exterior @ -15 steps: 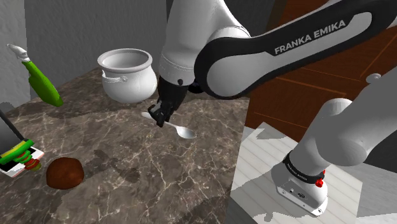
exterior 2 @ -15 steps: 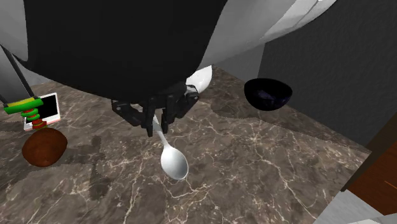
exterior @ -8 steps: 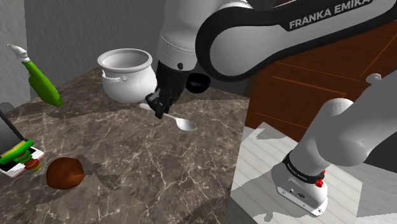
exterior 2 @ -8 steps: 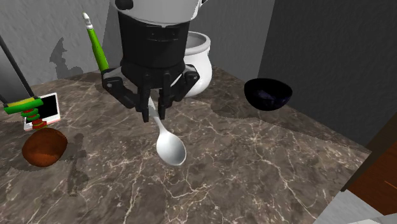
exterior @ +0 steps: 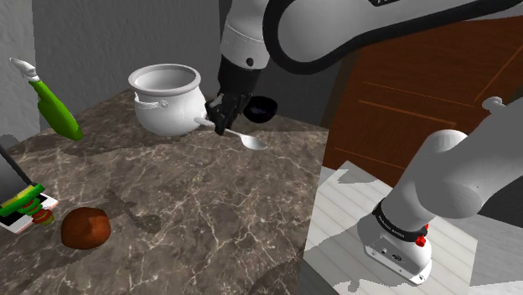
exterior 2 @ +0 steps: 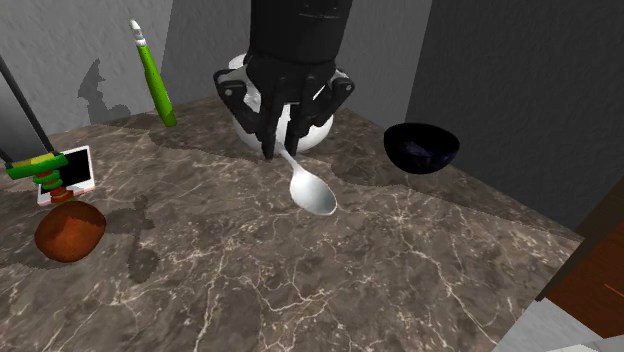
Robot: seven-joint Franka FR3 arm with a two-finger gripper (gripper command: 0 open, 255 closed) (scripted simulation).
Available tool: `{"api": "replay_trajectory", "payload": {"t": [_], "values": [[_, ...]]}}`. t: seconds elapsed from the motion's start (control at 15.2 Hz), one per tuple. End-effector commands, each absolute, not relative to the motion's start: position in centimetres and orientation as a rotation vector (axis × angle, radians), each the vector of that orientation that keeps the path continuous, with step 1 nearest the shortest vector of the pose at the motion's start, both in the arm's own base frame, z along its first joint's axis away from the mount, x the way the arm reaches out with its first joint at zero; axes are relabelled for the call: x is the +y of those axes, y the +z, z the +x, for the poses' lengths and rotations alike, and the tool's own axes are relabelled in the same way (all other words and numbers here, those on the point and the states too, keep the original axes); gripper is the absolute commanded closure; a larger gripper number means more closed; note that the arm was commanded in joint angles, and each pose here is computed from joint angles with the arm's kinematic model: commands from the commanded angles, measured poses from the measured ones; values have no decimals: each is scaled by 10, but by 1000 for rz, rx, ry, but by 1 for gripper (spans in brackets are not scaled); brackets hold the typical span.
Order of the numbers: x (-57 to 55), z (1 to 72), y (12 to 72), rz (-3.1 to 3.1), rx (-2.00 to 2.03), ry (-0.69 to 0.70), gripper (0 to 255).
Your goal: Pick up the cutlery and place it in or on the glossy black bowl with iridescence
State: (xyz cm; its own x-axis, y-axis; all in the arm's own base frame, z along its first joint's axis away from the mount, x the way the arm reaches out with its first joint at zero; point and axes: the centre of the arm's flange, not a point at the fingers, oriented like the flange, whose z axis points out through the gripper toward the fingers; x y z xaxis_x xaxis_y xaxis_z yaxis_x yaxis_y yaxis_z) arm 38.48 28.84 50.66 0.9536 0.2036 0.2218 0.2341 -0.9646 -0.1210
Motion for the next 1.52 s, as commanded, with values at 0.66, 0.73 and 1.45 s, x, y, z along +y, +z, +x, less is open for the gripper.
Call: {"api": "replay_trajectory", "payload": {"t": [0.66,0.73,1.45], "values": [[146,457,513,-2960,-336,-313,255],[134,463,513,-2960,-336,-313,255],[4,529,518,-2960,-336,-313,255]]}}
